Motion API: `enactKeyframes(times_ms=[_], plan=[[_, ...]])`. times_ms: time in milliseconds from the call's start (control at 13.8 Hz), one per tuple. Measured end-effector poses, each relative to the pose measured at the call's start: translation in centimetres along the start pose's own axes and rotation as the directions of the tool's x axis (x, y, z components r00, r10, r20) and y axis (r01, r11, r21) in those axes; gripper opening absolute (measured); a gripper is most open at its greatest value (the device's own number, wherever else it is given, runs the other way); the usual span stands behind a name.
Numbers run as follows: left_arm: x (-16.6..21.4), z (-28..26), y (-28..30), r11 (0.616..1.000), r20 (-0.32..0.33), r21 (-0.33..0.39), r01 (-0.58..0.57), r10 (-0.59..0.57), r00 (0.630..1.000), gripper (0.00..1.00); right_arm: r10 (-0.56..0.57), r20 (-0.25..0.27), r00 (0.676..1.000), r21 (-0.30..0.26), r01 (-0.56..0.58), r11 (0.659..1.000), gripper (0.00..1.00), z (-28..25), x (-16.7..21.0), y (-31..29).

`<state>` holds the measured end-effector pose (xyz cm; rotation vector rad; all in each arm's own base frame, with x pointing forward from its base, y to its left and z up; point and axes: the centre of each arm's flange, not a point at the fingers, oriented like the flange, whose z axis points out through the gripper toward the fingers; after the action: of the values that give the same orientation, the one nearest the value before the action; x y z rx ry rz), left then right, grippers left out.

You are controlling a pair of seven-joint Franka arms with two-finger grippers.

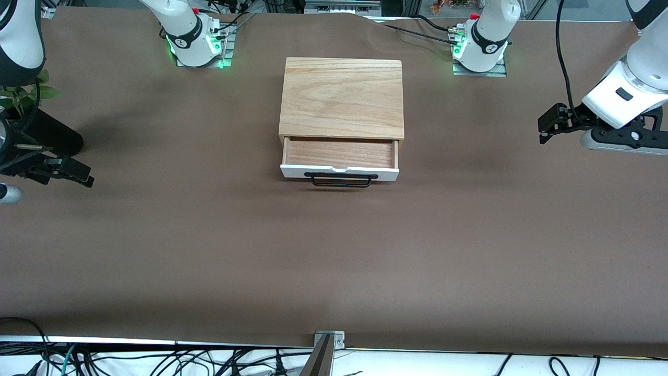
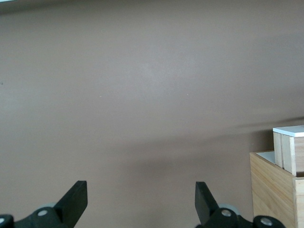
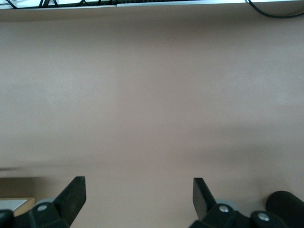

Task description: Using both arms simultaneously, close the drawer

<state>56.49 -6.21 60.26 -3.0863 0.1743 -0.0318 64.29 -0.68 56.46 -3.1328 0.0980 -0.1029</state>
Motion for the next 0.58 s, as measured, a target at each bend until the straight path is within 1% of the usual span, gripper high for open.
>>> enactKeyframes(times_ms=[582], plan=[[0.0, -0.01, -0.02, 1.0, 0.0, 0.0, 0.0, 0.0, 1.0, 1.0, 0.0, 0.003, 1.0, 0.0, 0.0, 1.0, 1.0, 0.2, 0.06, -0.01]])
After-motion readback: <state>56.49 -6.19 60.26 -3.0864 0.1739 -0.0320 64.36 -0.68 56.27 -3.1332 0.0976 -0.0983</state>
